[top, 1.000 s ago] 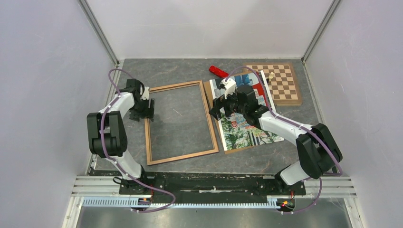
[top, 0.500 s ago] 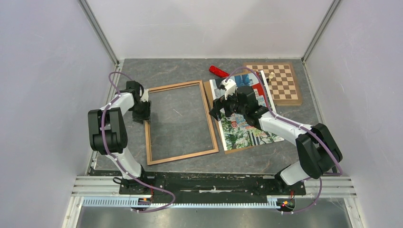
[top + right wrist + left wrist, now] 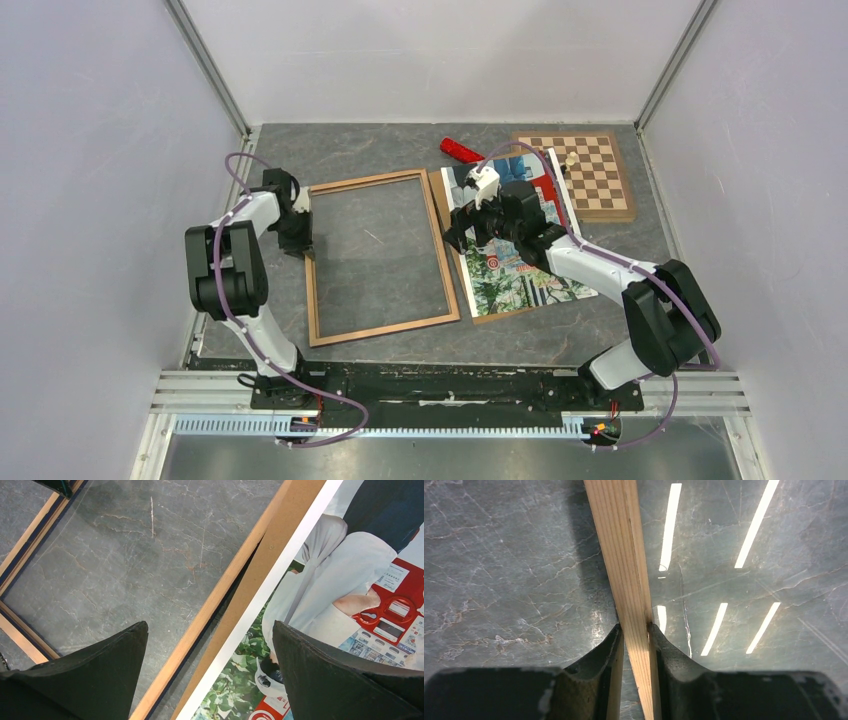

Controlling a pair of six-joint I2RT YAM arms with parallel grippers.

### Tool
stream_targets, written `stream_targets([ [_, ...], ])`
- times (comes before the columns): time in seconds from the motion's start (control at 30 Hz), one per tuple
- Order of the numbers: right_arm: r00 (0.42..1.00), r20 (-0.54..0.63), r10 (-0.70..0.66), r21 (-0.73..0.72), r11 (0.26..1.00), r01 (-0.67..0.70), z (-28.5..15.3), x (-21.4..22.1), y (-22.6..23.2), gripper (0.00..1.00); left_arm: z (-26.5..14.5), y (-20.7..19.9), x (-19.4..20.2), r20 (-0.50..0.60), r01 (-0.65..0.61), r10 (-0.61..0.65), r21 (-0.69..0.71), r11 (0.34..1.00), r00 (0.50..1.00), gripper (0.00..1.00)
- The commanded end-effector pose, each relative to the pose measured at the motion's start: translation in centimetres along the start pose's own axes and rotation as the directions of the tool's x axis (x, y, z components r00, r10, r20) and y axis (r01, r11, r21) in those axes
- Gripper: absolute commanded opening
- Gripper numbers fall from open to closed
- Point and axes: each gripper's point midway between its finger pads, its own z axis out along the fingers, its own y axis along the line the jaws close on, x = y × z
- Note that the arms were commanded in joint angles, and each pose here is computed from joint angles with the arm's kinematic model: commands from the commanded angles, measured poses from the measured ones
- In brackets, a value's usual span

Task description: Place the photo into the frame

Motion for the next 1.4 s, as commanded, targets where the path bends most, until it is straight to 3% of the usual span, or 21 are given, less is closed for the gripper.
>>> stream_targets([
  [0.0,0.997,0.067,-0.035,0.025,0.999,0.034,-0.6,-2.1,-0.5,0.98,0.6,0.1,-2.6,0.065,0.031,-0.031,0.002,1.000,0.997,0.07],
  [0.07,0.997,0.069,-0.035,0.027,0.999,0.033,-0.6,-2.3,-0.6,0.98,0.7,0.3,-3.0,0.068,0.034,-0.034,-0.003,0.999,0.997,0.02],
  [0.3,0.996,0.074,-0.042,0.061,0.997,0.037,-0.8,-2.9,-1.6,0.98,0.9,0.8,-5.1,0.090,0.041,-0.039,-0.020,0.999,0.995,0.02],
  [0.57,0.995,0.081,-0.061,0.198,0.979,0.044,-2.5,-4.4,-5.4,0.98,1.4,1.2,-6.7,0.093,0.036,-0.033,-0.031,0.999,0.995,0.03],
  [0.67,0.995,0.073,-0.061,0.256,0.966,0.041,-3.7,-4.6,-7.2,0.98,1.4,1.2,-6.8,0.093,0.041,-0.038,-0.032,0.999,0.995,0.13],
  [1.0,0.999,-0.037,-0.035,0.463,0.885,0.048,-10.5,-2.1,-15.3,0.98,-2.8,0.1,-8.7,0.212,0.023,-0.024,0.005,1.000,0.977,0.79],
  [1.17,0.993,-0.115,-0.015,0.527,0.847,0.074,-14.2,-0.2,-18.5,0.98,-6.5,-0.5,-9.8,0.308,0.001,-0.005,0.012,1.000,0.951,0.82],
  [1.37,0.982,-0.182,0.056,0.515,0.856,0.046,-16.5,2.4,-21.6,0.98,-10.4,-2.3,-9.5,0.393,-0.038,0.004,0.077,0.996,0.920,0.83],
])
